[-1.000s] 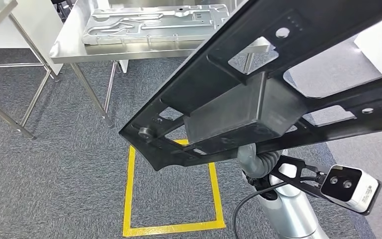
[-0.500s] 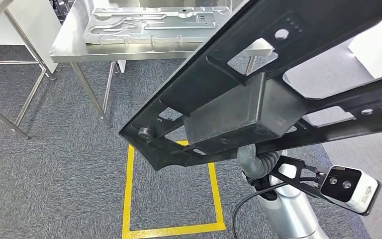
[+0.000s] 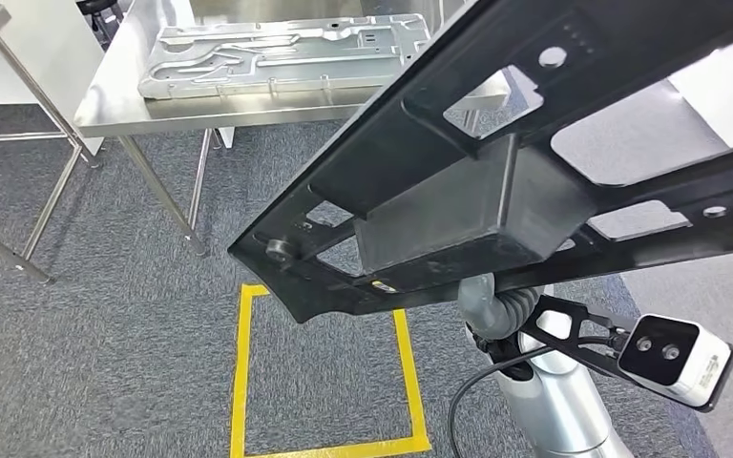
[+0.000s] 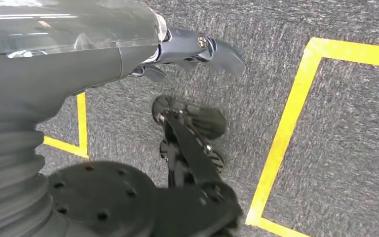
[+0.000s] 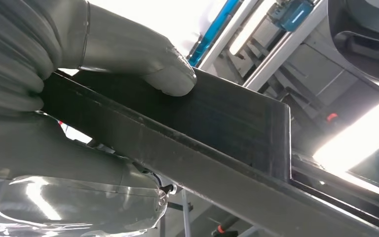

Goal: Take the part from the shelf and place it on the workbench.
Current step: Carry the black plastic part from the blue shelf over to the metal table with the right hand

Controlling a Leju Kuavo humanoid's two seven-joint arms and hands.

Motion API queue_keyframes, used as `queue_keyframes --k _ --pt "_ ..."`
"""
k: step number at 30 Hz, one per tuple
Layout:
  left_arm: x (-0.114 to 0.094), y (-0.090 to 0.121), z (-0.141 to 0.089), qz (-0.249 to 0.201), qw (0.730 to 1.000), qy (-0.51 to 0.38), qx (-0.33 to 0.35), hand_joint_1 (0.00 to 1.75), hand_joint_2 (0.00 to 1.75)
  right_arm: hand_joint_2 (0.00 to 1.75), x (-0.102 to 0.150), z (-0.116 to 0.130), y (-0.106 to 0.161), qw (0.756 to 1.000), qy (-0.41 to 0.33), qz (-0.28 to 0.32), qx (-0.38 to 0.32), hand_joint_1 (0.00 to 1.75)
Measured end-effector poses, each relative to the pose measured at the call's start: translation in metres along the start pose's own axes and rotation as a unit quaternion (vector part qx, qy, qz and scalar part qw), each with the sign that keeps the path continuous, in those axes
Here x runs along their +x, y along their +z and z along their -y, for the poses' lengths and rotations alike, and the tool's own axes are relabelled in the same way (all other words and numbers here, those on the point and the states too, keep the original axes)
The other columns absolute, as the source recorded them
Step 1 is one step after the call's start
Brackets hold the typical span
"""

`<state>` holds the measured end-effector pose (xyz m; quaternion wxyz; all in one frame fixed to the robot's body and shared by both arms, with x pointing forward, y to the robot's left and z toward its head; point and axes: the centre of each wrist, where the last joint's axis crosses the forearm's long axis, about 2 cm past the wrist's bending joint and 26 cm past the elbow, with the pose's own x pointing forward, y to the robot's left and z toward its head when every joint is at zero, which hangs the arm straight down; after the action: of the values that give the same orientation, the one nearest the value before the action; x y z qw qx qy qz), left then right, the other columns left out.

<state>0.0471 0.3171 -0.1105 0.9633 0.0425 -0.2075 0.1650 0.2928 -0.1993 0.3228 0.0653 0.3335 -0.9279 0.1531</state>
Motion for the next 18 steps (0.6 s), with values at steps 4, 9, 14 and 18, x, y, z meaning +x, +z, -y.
queue_keyframes --k 4,9,14,18 --pt "0.0002 -0.0001 -0.0009 0.001 1.0 0.0 0.002 0.0 1.75 1.75 0.0001 -0.0001 0.0 1.0 0.0 0.0 0.0 1.75" --pt "0.0003 -0.0001 -0.001 0.002 1.0 -0.001 0.001 0.0 1.75 1.75 0.0003 -0.0006 0.0007 1.0 0.001 0.0 -0.001 1.75" --pt "0.0009 -0.0003 -0.0012 0.003 1.0 -0.001 0.001 0.0 1.75 1.75 0.0007 -0.0021 0.0035 1.0 0.002 -0.002 -0.003 1.75" --pt "0.0007 -0.0002 -0.001 0.003 1.0 -0.001 0.001 0.0 1.75 1.75 0.0007 -0.0026 0.0046 1.0 0.004 -0.004 -0.003 1.75"
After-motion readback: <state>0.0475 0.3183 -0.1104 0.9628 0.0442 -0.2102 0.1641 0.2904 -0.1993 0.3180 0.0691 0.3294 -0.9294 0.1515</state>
